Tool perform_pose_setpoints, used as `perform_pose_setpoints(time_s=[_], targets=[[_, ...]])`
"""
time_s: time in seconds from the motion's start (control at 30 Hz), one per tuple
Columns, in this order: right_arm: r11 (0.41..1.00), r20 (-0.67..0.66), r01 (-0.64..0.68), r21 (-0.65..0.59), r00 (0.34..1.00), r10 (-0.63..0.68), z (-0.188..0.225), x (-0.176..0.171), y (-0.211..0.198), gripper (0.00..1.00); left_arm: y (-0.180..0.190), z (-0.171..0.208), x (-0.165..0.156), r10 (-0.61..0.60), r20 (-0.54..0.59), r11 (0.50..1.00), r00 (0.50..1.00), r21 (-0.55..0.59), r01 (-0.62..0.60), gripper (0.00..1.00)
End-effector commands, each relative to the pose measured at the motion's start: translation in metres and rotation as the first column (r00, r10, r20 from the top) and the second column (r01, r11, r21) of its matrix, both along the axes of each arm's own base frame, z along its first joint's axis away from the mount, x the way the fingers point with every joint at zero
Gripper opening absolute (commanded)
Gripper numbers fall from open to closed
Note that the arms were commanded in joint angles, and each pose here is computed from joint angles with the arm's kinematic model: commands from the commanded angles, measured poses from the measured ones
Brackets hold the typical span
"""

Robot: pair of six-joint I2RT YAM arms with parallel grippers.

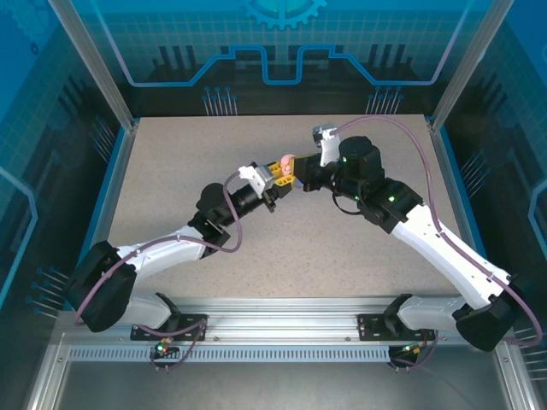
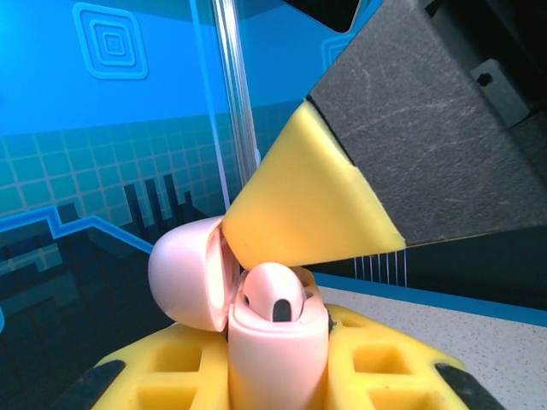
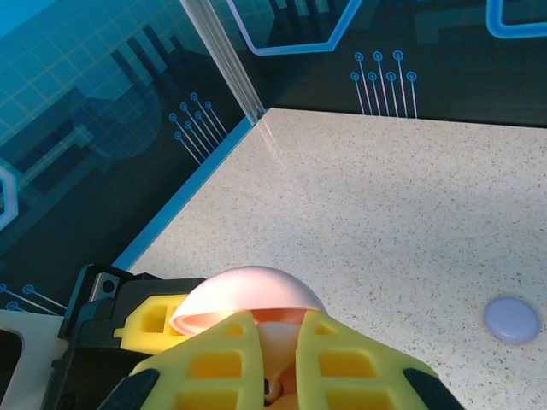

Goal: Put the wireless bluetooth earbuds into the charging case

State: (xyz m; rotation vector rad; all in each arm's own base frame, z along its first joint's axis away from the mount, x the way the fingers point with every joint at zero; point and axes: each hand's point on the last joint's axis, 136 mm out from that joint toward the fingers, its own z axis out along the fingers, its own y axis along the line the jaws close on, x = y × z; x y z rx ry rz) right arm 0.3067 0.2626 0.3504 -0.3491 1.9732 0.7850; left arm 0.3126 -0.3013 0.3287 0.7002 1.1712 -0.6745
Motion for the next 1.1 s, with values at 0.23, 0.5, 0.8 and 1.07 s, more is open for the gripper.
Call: perform_pose_setpoints(time_s=[0.23,0.5,0.8,1.07], targets=[[0.997,-0.113,0.029,-0.078,0.993,-0.038,-0.029,0.007,-0.003,0.22,0.001,0.040,-0.014,-0.032,0.111,0.997,0.993,-0.073,0.040,0.00],[0.997,-0.112,0.067,-0.036,0.991,-0.070,-0.010,0.012,-0.009,0.40,-0.002,0.034,-0.012,-0.033,0.092,0.997,0.995,-0.073,0.040,0.00],[0.991,-0.016,0.102,0.089,0.995,-0.101,0.046,-0.008,-0.036,0.58,-0.002,0.027,-0.008,-0.025,0.061,0.997,0.998,-0.074,0.030,0.00],[0.988,-0.066,0.135,0.072,0.989,-0.130,0.049,0.002,-0.055,0.62,-0.004,0.017,-0.007,-0.029,0.040,0.998,0.999,-0.058,0.032,0.00]])
